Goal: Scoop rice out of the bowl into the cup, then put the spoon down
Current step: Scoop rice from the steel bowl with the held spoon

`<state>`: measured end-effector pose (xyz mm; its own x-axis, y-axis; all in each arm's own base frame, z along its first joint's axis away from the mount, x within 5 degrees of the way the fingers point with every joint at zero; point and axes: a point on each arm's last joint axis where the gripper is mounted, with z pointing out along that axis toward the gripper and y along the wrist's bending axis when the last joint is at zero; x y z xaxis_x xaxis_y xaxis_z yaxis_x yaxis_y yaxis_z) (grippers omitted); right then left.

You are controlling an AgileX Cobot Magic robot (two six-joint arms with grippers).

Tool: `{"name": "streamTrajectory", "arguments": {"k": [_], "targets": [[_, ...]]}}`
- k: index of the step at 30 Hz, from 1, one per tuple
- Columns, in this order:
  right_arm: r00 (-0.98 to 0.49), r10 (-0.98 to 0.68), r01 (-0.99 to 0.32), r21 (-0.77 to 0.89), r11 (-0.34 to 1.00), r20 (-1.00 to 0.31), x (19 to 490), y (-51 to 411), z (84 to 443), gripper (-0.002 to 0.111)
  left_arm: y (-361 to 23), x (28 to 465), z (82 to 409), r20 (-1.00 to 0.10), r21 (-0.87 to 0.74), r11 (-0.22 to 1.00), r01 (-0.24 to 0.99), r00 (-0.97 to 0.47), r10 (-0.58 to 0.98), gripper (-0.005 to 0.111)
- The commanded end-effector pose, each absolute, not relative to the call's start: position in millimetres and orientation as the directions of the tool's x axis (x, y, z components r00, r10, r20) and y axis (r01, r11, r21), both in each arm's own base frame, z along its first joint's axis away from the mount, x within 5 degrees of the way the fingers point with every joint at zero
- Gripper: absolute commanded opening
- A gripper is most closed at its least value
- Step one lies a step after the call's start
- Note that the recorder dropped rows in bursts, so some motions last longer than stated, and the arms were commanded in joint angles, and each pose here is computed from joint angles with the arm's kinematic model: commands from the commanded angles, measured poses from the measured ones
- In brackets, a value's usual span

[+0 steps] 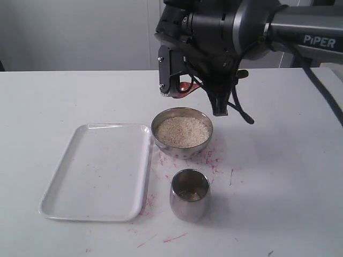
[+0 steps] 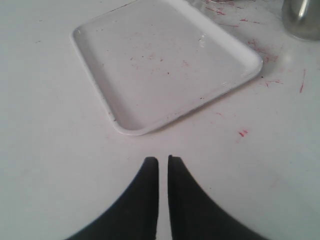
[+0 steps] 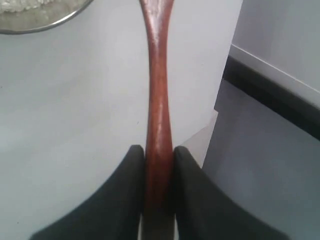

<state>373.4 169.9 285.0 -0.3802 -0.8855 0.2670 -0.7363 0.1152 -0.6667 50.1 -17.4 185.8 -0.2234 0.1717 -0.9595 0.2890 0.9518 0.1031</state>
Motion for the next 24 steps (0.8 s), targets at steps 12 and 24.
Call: {"name": "streamTrajectory", "arguments": {"k": [12, 24], "targets": [[-0.265, -0.855, -0.846, -0.532, -0.015, 0.446, 366.6, 165.7, 237.5, 0.0, -18.2, 49.7, 184.1, -0.96, 0.086, 0.951, 0.297, -0.23, 0.159, 0.014], [-0.248, -0.864, -0.88, -0.474, 0.013, 0.438, 366.9, 170.7, 218.3, 0.0, -18.2, 49.7, 184.1, -0.96, 0.086, 0.951, 0.297, -0.23, 0.159, 0.014]]}}
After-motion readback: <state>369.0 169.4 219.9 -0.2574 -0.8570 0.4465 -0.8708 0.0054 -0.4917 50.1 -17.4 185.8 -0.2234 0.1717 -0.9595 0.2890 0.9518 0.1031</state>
